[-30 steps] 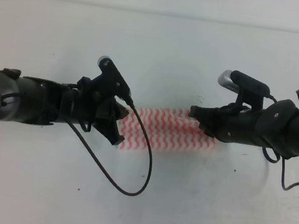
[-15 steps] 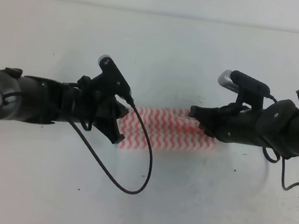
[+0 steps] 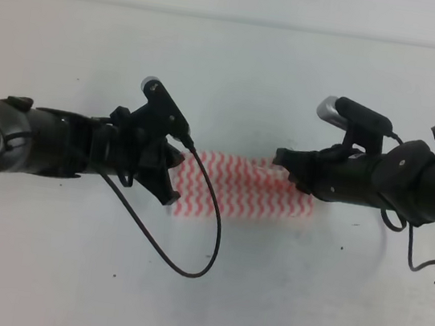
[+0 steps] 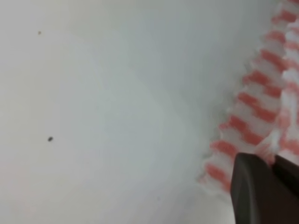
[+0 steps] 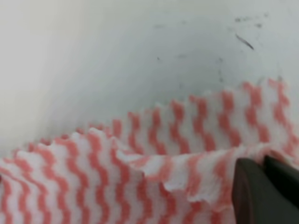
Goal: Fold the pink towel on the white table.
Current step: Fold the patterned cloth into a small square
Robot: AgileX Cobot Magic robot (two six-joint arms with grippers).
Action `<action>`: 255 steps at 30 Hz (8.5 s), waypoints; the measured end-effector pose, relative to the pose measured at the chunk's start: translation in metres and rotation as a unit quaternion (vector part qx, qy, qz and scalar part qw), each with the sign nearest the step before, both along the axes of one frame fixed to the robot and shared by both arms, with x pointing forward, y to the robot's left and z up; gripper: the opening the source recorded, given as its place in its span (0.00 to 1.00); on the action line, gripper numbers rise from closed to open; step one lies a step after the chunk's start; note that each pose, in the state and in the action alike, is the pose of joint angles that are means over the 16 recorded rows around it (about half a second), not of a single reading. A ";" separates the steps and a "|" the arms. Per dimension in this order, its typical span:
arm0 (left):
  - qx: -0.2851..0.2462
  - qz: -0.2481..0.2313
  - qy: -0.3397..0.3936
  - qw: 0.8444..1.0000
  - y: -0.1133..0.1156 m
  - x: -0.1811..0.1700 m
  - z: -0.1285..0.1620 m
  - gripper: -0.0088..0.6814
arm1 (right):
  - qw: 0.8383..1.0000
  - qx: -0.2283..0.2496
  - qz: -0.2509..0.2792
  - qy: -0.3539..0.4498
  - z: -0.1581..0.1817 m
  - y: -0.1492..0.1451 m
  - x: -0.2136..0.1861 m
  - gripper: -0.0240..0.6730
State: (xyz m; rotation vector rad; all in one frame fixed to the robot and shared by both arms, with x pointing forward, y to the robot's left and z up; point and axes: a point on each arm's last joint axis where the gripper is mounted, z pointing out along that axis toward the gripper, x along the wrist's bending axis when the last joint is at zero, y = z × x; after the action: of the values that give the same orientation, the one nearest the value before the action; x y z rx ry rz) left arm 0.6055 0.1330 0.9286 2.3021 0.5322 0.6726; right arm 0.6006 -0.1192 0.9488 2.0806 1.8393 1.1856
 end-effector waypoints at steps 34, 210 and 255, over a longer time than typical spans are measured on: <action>0.000 0.000 -0.001 1.000 -0.001 0.002 0.000 0.01 | 1.000 -0.004 0.002 -0.005 -0.001 0.001 0.004 0.01; -0.141 -0.066 0.092 0.984 -0.059 0.000 -0.008 0.02 | 1.000 -0.018 0.019 -0.014 -0.001 0.002 0.005 0.01; -0.134 -0.104 0.070 0.983 -0.080 0.008 -0.021 0.02 | 0.999 -0.022 0.024 -0.002 -0.008 0.003 0.005 0.01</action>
State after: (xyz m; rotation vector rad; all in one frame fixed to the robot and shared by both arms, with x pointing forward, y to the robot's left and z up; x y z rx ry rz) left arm 0.6134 0.0533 0.9073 2.1201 0.4117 0.3187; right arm 0.6054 -0.1166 0.9408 2.0211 1.9062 1.1489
